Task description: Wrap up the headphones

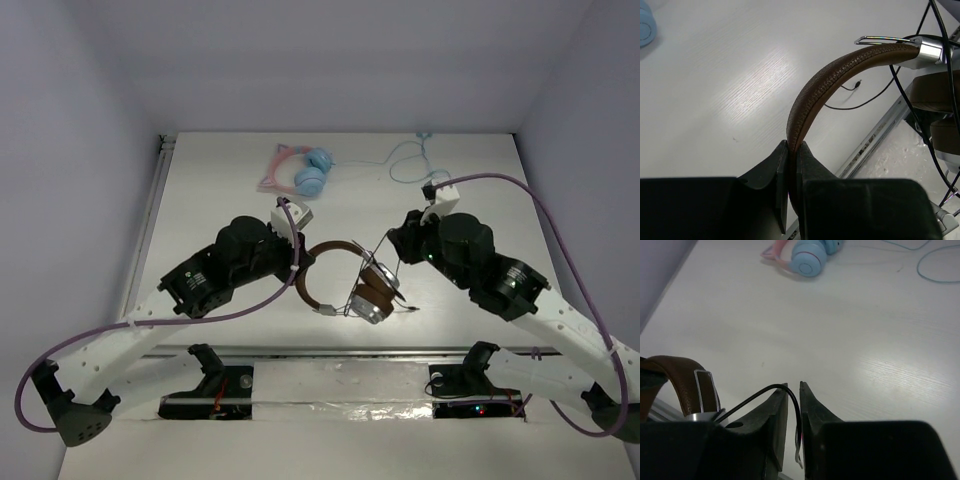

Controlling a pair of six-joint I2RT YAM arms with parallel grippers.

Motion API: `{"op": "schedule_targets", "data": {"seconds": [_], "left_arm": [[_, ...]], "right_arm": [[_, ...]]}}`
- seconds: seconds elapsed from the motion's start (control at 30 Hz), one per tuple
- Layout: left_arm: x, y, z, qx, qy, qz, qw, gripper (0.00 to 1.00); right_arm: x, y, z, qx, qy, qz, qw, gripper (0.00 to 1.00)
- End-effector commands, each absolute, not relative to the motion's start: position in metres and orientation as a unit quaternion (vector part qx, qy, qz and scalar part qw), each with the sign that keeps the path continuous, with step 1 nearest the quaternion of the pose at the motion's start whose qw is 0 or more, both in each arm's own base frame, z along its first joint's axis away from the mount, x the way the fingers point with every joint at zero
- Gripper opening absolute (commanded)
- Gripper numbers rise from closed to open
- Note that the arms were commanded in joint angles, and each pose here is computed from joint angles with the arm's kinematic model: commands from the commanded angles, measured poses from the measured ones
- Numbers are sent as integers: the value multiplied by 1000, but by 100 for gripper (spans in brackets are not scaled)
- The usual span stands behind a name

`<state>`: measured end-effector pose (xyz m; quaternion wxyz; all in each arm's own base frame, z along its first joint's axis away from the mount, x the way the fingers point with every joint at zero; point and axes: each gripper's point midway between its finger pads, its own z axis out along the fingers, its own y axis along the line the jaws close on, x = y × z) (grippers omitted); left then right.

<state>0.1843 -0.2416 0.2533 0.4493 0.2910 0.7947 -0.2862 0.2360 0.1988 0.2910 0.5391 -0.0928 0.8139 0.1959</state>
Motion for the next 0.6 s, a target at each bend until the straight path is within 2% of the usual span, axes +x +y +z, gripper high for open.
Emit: {"op": "schedule_targets", "data": {"seconds": [0.0,0.27,0.43,0.53,0.57], "left_arm": [[163,-258,315,319,724,-376,482,0],[168,-258,369,276,692,-414,523,0],[180,-257,405,233,682,-423,549,0],[190,-259,418,215,682,-420,559,0],[193,-263,420,214,681,-421,559,0]], "right_arm": [[251,210,315,-66,772,256,578,21],[245,239,293,-62,738,353,572,22],[239,251,281,-69,709,402,576,38],[237,260,266,-76,705,420,567,42],[237,262,261,-75,707,422,562,46]]}}
